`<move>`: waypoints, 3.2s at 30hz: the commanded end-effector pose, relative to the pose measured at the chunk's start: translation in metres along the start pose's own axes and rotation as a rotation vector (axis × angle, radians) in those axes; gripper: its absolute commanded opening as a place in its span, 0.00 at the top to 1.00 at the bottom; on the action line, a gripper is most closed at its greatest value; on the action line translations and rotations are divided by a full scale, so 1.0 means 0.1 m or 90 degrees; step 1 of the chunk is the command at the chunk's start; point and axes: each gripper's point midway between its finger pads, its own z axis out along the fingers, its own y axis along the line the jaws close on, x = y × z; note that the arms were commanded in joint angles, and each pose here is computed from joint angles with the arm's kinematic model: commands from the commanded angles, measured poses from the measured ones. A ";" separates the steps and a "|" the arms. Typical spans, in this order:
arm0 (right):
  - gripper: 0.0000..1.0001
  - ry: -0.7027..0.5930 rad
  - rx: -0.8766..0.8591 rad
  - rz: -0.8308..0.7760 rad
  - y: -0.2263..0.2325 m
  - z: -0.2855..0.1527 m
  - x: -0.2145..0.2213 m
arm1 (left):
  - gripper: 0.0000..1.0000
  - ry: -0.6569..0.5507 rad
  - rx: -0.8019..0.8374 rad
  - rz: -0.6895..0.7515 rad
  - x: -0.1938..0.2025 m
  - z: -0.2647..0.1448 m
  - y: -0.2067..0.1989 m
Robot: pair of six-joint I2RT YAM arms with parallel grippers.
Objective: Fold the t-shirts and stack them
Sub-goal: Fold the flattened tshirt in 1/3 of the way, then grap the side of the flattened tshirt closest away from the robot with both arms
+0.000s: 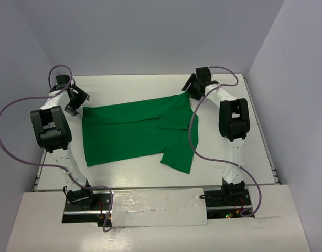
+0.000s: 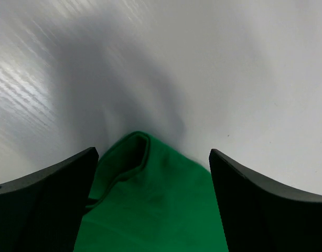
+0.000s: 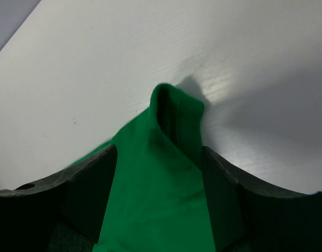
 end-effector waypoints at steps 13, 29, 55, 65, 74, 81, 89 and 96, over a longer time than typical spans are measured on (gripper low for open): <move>0.32 -0.079 -0.085 -0.035 -0.12 -1.71 0.37 | 0.07 -0.133 0.061 -0.014 0.01 -1.72 0.27; 0.28 0.021 -0.083 -0.026 -1.07 -2.62 1.91 | 0.19 -0.044 -0.041 -0.104 1.43 -1.96 1.30; 0.21 0.100 0.055 -0.086 -0.73 -0.76 0.96 | 0.23 -0.012 -0.076 -0.025 1.28 -1.36 0.99; 0.81 0.091 0.081 -0.079 -0.64 -0.63 0.82 | 0.23 -0.018 -0.072 -0.026 1.24 -1.41 0.97; 0.91 0.068 0.110 -0.052 -0.76 -0.66 0.75 | 0.23 -0.027 -0.059 -0.026 1.20 -1.49 0.94; 0.91 0.043 0.140 -0.003 -1.01 -0.69 0.53 | 0.23 0.000 -0.027 -0.024 1.28 -1.47 0.85; 0.91 0.018 0.158 0.030 -1.23 -0.77 0.37 | 0.19 0.012 0.003 -0.005 1.29 -1.53 0.75; 0.91 -0.001 0.169 0.049 -1.32 -0.81 0.25 | 0.19 0.025 0.011 0.005 1.35 -1.60 0.77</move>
